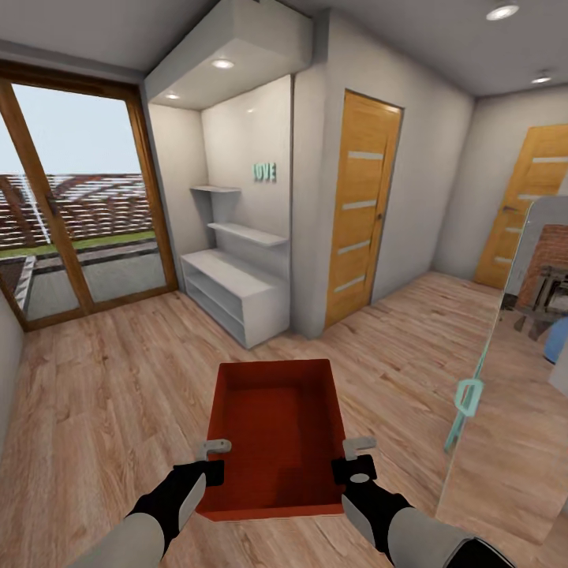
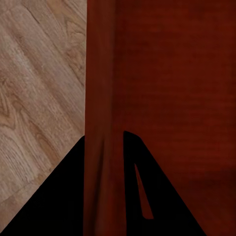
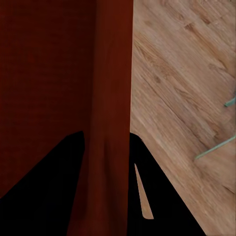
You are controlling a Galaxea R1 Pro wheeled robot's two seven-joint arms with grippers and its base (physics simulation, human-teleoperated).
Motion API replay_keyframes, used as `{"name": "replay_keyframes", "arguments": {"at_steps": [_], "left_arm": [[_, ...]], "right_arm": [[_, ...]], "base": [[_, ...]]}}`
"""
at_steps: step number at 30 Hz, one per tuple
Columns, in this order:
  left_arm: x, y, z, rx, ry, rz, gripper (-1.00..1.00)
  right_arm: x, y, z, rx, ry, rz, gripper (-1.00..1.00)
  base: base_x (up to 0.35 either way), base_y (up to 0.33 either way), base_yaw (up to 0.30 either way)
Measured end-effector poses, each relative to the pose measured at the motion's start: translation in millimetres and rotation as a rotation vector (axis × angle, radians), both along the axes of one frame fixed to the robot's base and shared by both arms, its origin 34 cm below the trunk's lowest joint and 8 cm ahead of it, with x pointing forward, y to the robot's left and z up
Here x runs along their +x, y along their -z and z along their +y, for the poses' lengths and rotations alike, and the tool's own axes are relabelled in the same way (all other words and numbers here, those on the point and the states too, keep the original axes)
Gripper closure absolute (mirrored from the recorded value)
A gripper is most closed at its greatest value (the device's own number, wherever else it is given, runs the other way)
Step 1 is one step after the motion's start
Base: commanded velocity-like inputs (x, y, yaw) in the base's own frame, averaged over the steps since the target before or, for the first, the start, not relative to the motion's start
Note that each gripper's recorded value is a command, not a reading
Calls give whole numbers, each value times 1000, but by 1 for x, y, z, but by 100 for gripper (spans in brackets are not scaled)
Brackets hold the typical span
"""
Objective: Move the two storage containers from the living room to the garage. In the garage, place one container on the floor and stack the other container on top of it (either order is fine).
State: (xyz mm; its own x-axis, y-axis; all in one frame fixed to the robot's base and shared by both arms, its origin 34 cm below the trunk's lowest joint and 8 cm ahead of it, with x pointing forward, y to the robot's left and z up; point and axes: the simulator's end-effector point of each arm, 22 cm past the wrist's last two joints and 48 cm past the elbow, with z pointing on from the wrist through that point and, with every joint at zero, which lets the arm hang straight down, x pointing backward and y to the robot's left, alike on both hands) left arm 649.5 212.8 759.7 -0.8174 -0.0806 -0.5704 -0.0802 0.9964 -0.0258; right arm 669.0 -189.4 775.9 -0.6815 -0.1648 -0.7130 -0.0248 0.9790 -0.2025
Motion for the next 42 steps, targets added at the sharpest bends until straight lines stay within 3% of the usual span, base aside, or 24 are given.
{"name": "replay_keyframes", "arguments": {"at_steps": [19,42], "left_arm": [[0,0,0,0,0,0,100],[0,0,0,0,0,0,100]], "right_arm": [[0,0,0,0,0,0,100],[0,0,0,0,0,0,100]], "base": [[322,0,-4],[322,0,-234]]}}
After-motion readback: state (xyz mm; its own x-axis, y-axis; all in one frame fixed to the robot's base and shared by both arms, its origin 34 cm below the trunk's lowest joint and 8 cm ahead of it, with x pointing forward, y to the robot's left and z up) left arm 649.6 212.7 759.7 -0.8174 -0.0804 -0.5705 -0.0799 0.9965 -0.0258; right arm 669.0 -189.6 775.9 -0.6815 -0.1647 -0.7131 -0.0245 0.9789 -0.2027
